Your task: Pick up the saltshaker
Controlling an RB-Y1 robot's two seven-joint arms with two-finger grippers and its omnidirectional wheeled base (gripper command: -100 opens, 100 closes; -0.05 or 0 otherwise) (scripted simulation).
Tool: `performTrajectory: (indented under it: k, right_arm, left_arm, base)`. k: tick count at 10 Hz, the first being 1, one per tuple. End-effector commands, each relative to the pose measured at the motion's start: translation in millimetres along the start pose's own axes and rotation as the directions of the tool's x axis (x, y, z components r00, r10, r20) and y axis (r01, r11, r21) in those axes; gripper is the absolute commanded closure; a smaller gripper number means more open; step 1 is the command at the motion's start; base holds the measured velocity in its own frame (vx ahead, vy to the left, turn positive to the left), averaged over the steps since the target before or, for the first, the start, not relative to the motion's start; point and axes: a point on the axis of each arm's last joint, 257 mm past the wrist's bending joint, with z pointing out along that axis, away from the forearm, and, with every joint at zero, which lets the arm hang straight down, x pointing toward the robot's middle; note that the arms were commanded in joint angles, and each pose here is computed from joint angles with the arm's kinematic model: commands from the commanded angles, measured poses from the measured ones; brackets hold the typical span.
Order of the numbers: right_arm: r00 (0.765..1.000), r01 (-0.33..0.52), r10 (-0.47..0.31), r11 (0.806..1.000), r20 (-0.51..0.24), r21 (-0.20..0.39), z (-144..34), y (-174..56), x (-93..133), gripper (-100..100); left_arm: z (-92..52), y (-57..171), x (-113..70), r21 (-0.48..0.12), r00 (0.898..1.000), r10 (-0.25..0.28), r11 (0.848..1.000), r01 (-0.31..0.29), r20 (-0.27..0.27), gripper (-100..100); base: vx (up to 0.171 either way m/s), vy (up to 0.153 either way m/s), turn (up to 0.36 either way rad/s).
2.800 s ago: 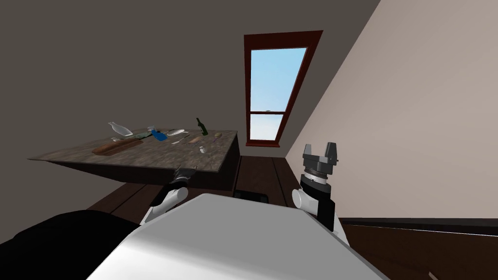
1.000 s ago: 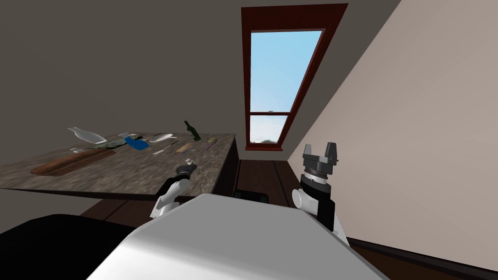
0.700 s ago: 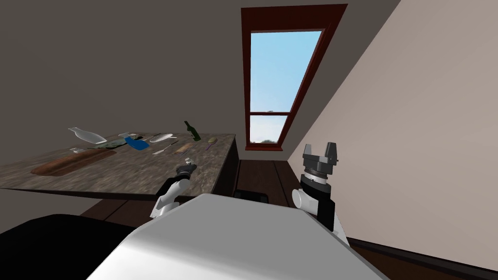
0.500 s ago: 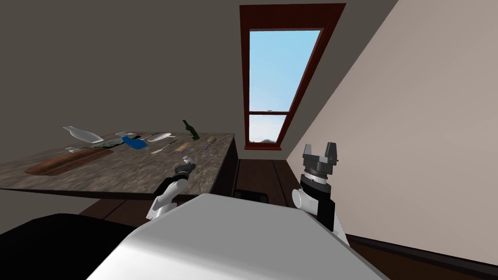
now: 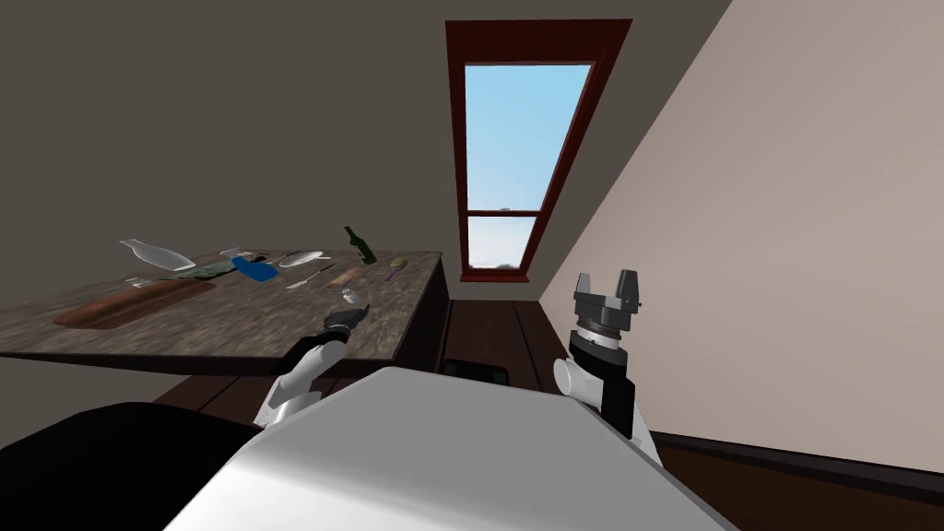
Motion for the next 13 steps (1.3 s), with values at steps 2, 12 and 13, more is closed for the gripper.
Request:
performTrajectory:
  k: [2,12,13]
  right_arm:
    - [1.000,0.000,0.000,1.000,0.000,0.000,0.0,0,0,0]
    - [1.000,0.001,-0.001,1.000,0.000,0.000,-0.1,0,0,0]
    - [1.000,0.001,-0.001,1.000,0.000,0.000,-0.1,0,0,0]
  left_arm:
    - [-6.9,-6,4.6,-0.019,0.999,-0.052,0.998,0.052,0.010,-100]
    - [-41.0,-47,-18.2,-0.002,0.963,-0.240,0.970,0.242,0.123,-100]
    - [-47.2,-54,-25.5,0.010,0.956,-0.255,0.967,0.256,0.142,-100]
  base:
    - [-0.043,-0.052,-0.012]
    - [0.059,0.013,0.008]
    - [0.178,0.094,0.000]
